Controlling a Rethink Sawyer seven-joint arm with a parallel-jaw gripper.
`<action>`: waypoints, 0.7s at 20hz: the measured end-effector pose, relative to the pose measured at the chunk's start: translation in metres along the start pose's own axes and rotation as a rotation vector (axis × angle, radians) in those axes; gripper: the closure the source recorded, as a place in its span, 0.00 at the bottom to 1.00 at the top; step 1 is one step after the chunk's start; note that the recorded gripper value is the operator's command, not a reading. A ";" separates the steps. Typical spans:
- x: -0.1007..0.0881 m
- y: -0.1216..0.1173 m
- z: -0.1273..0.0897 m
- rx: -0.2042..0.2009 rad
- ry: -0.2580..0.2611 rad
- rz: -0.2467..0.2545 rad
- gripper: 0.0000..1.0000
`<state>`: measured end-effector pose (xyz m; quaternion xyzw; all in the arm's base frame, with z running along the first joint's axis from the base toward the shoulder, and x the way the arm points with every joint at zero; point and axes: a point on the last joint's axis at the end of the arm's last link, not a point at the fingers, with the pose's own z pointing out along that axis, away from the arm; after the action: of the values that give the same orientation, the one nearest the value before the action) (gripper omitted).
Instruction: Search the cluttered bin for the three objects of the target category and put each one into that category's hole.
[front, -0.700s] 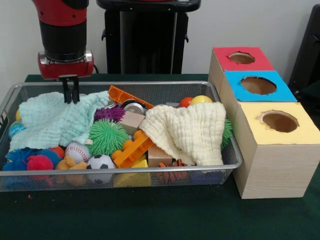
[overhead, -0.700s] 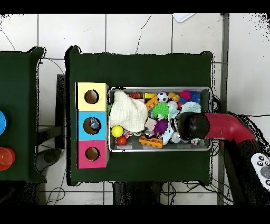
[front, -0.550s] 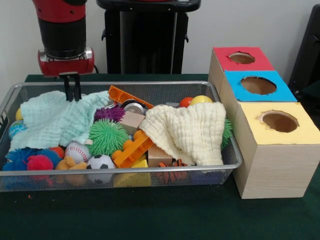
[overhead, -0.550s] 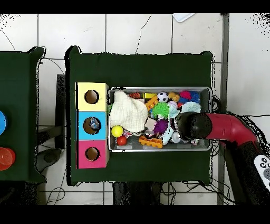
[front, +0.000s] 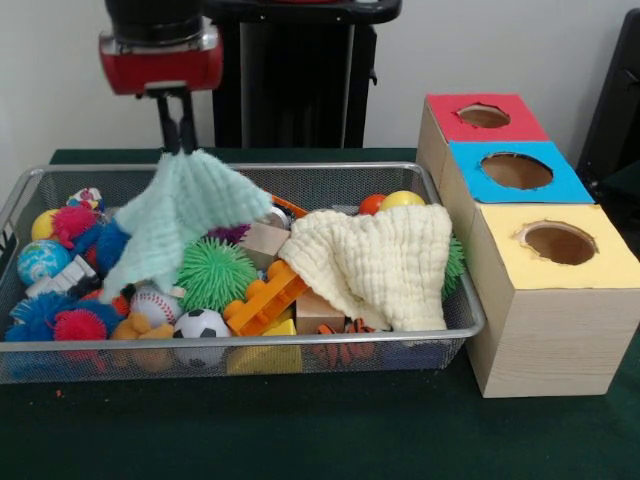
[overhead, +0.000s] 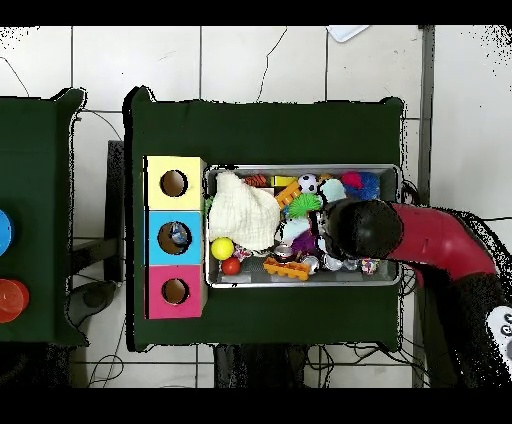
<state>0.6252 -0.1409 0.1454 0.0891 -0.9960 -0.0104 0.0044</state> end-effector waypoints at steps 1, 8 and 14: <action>-0.006 0.014 -0.009 0.001 0.004 -0.012 1.00; -0.048 0.139 -0.055 -0.007 0.025 -0.116 1.00; -0.060 0.213 -0.059 -0.023 0.023 -0.164 0.00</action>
<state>0.6468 0.0785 0.2083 0.1706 -0.9850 -0.0211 0.0158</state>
